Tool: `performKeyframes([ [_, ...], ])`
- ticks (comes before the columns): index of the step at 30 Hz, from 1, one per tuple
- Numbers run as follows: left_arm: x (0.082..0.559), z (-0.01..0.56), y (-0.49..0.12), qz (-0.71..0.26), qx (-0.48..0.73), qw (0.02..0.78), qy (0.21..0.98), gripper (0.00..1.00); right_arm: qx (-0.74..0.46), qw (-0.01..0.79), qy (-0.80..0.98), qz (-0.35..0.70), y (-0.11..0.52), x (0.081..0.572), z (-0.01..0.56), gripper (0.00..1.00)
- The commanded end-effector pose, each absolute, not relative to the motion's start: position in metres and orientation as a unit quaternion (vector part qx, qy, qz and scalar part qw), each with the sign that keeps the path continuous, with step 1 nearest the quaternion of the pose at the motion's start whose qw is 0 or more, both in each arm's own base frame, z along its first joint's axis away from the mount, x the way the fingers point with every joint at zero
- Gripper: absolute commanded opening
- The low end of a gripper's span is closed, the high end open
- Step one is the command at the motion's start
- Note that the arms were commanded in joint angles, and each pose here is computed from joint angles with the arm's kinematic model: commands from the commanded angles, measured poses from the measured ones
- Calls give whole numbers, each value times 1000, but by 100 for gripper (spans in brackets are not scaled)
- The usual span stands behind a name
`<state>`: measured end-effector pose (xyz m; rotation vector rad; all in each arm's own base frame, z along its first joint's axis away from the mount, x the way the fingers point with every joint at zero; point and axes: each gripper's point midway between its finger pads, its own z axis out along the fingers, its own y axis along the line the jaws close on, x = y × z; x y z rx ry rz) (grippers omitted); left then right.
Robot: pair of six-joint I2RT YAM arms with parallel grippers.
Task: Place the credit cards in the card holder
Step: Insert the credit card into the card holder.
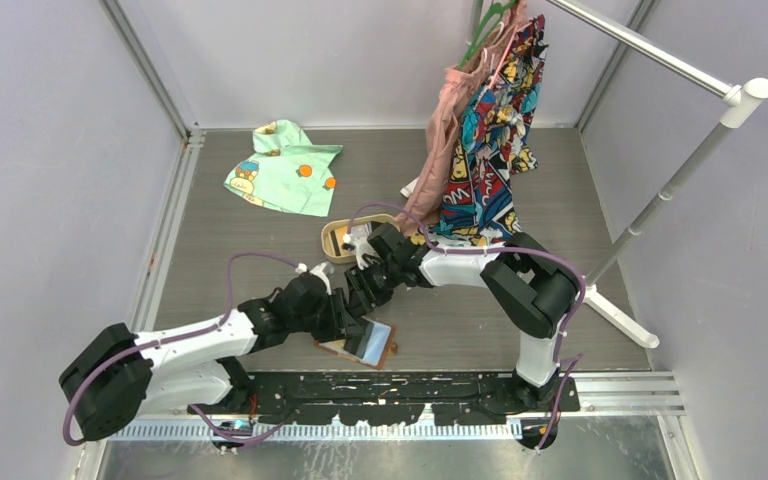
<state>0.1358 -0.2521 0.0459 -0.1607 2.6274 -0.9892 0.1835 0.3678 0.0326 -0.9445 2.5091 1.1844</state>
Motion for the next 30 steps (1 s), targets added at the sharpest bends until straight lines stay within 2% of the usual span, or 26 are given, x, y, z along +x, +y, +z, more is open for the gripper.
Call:
performKeyframes([
  [1,134,35,-232,-297,-52,173,938,42,-340,115,845,395,369,187,37,49],
  [11,138,41,-225,-283,-51,189,939,37,-357,110,833,408,370,181,42,47],
  [22,137,38,-225,-275,-40,185,943,20,-369,109,826,411,372,176,45,47],
  [26,136,35,-229,-279,-36,174,944,18,-379,116,822,409,372,177,49,47],
  [30,134,34,-234,-289,-30,164,943,19,-399,140,812,403,369,183,63,54],
])
